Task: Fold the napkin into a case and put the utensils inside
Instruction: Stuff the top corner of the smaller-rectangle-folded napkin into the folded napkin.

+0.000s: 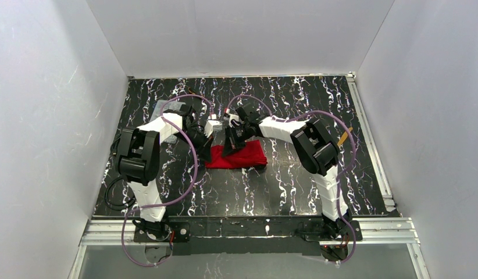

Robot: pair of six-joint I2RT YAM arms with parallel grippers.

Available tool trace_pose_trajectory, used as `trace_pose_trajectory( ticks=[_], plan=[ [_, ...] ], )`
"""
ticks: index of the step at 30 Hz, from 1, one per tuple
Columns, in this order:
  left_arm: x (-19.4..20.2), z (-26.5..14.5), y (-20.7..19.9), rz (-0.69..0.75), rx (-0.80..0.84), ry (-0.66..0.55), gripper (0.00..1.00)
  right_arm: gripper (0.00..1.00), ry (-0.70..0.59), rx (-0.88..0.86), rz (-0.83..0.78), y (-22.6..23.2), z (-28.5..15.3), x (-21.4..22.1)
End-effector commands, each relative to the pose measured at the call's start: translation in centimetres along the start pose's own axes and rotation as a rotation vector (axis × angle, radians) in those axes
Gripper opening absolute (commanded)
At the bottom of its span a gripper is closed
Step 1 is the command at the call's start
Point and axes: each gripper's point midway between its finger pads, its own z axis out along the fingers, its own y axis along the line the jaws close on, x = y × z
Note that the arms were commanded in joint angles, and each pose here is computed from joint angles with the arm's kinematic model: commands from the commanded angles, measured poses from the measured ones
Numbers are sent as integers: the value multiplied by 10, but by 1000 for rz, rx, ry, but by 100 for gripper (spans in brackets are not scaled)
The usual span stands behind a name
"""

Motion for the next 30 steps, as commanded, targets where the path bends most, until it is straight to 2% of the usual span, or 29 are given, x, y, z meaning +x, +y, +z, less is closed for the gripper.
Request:
trace_pose_trajectory(
  ticks=[1, 7, 14, 25, 26, 28, 30],
  plan=[
    [1, 0, -5, 26, 11, 16, 0, 1, 42, -31, -18, 1, 5, -4],
    [1, 0, -7, 45, 17, 16, 0, 1, 43, 23, -35, -2, 3, -17],
    [7, 2, -8, 77, 25, 36, 0, 1, 49, 1, -14, 2, 9, -24],
    [16, 5, -3, 100, 21, 80, 1, 1, 124, 67, 65, -35, 29, 0],
    [16, 4, -4, 97, 24, 84, 6, 1, 119, 66, 66, -35, 29, 0],
    [16, 1, -7, 97, 22, 85, 27, 1, 116, 64, 66, -34, 29, 0],
    [15, -6, -12, 109, 13, 86, 41, 1, 115, 66, 64, -35, 28, -1]
  ],
)
